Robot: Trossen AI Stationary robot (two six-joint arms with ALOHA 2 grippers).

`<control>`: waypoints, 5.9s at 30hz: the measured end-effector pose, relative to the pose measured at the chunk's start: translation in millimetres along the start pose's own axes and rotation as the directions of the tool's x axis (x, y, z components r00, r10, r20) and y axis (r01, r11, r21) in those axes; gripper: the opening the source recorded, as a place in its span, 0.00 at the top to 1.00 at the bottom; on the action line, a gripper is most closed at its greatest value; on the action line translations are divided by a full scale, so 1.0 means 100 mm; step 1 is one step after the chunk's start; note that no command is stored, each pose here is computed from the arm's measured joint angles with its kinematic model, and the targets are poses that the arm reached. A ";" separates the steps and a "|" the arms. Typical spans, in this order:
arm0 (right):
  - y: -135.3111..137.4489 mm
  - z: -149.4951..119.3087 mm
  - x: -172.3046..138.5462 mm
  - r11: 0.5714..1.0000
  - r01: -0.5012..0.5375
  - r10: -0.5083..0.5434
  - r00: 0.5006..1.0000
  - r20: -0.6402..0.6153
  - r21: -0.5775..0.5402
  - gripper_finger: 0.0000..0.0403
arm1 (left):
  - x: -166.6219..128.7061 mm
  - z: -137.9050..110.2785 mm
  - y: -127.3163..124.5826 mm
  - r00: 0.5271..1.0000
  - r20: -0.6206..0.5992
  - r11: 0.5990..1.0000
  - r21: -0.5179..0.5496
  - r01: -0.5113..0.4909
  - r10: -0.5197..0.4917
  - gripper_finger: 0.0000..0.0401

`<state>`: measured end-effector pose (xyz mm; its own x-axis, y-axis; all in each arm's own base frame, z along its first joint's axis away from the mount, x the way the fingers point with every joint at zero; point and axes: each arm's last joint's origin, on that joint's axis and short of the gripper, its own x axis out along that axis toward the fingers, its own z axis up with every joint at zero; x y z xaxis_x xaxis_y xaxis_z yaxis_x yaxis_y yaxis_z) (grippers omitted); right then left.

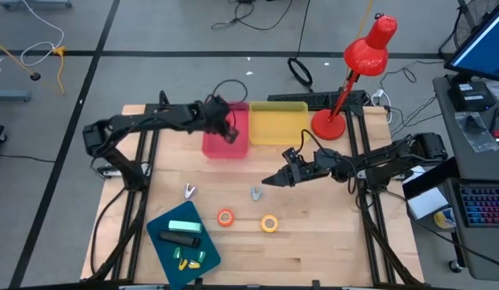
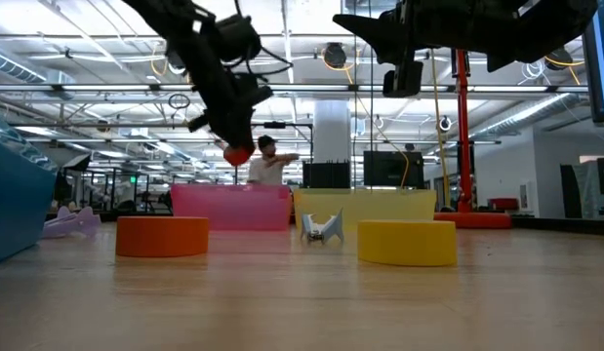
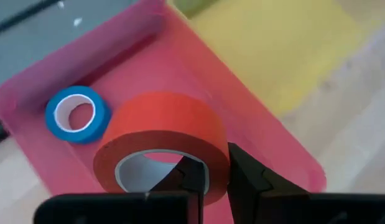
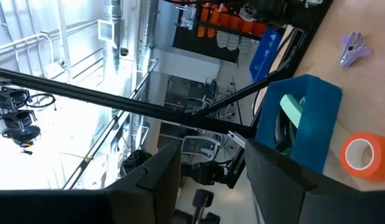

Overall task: Pick and place Stapler, Stapler remover, tape
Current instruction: Put the right orange tape into the red bin, then put the orange tape into the red bin

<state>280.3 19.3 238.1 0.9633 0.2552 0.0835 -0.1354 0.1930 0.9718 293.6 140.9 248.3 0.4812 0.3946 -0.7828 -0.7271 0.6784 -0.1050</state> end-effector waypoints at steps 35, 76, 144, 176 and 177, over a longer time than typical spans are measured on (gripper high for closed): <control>-0.03 0.13 -0.03 1.000 0.012 -0.011 0.999 0.044 -0.027 0.58 | 1.18 0.56 0.53 0.974 -0.217 0.968 -0.225 -0.111 0.061 0.82; -0.04 0.19 -0.06 0.989 -0.032 0.017 0.994 -0.105 -0.143 0.58 | -0.80 -0.01 -0.88 0.920 -0.340 0.869 0.375 0.324 -0.196 0.43; -0.04 0.18 -0.08 0.987 -0.076 0.041 0.972 -0.233 -0.143 0.58 | -0.74 -0.46 -0.87 0.954 -0.082 0.846 0.489 -0.213 0.287 0.90; -0.05 0.17 -0.08 0.987 -0.065 0.029 0.972 -0.235 -0.147 0.58 | 1.04 -0.04 0.51 0.835 -0.405 0.923 0.256 -0.289 0.373 0.90; -0.05 0.17 -0.08 0.987 -0.065 0.029 0.972 -0.235 -0.147 0.58 | 1.05 -0.04 0.52 0.834 -0.405 0.922 0.253 -0.292 0.375 0.90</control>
<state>277.7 -0.2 236.0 0.8776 0.4759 0.0574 -0.2303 0.3135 0.9213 304.2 215.6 158.2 -0.0702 0.3324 -0.9405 -0.6874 0.6671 0.2871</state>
